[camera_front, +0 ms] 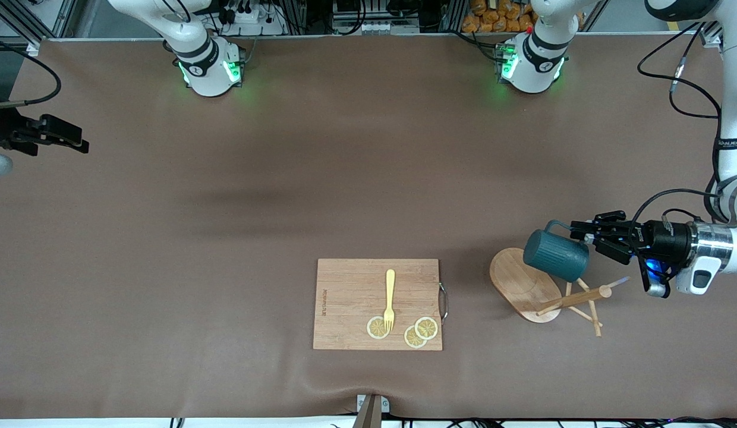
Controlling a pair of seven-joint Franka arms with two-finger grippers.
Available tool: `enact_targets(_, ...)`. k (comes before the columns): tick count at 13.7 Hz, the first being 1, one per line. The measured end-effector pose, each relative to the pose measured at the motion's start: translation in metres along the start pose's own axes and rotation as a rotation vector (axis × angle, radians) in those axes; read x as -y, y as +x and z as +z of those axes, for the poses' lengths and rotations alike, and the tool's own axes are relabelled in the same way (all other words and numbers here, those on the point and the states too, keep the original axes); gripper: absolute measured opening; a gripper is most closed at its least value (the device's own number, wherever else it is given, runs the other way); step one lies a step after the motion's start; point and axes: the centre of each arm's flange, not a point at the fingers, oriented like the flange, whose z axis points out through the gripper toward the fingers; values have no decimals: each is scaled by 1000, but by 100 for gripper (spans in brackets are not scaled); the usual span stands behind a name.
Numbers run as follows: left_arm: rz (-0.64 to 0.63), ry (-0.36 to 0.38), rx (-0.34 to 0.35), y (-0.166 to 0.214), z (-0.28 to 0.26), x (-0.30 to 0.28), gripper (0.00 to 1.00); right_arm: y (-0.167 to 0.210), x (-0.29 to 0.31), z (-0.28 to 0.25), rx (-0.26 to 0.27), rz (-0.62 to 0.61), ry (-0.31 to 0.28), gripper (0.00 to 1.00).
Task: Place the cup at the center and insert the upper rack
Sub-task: 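Hang the mug by its handle onto a peg of the wooden stand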
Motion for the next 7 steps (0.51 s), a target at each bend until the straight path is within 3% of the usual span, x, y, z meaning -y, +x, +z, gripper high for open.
enact_targets(3, 85, -23, 2, 3, -7, 4, 22, 1, 1, 1, 1, -1, 0, 100)
enact_targets(7, 114, -120, 40, 14, -18, 9, 22, 2, 2, 1, -4, -3, 0, 100)
